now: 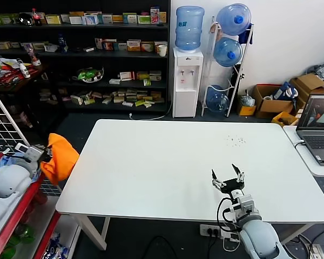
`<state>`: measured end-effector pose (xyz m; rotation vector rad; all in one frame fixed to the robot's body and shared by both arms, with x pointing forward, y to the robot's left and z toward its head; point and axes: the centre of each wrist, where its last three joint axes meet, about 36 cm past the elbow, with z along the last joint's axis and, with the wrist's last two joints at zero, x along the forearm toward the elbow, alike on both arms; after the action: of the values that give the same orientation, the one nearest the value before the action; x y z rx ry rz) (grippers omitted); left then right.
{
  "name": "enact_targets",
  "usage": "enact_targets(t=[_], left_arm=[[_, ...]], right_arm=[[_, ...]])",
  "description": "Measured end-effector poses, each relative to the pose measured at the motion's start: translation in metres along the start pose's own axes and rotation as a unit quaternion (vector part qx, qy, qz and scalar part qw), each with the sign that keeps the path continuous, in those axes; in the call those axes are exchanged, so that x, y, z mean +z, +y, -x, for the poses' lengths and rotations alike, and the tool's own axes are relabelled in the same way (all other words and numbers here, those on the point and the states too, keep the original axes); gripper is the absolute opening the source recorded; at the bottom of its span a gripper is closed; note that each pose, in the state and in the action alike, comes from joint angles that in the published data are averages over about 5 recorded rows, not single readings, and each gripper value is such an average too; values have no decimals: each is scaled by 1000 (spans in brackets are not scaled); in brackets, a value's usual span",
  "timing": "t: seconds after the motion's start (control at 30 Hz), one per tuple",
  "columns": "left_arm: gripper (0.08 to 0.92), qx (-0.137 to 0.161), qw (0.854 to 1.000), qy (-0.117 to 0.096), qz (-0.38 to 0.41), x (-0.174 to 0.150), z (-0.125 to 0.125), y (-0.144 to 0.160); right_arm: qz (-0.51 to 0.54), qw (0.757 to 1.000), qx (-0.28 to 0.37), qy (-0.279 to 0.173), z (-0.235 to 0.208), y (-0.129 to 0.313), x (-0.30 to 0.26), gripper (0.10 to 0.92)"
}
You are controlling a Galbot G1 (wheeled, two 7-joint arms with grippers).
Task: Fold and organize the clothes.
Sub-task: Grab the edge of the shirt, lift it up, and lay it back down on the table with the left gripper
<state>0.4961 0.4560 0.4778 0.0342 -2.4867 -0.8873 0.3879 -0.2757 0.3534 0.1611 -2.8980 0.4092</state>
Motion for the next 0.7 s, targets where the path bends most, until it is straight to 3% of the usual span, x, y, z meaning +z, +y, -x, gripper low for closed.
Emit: enact_targets(t=[0.33, 0.7], left_arm=[[129, 71, 995, -27, -72, -35, -24, -77], [129, 143, 976, -64, -148, -71, -40, -172]], right_arm=[[-6, 1000, 14, 10, -6, -6, 6, 823], [-15, 999, 25, 17, -16, -21, 12, 823]])
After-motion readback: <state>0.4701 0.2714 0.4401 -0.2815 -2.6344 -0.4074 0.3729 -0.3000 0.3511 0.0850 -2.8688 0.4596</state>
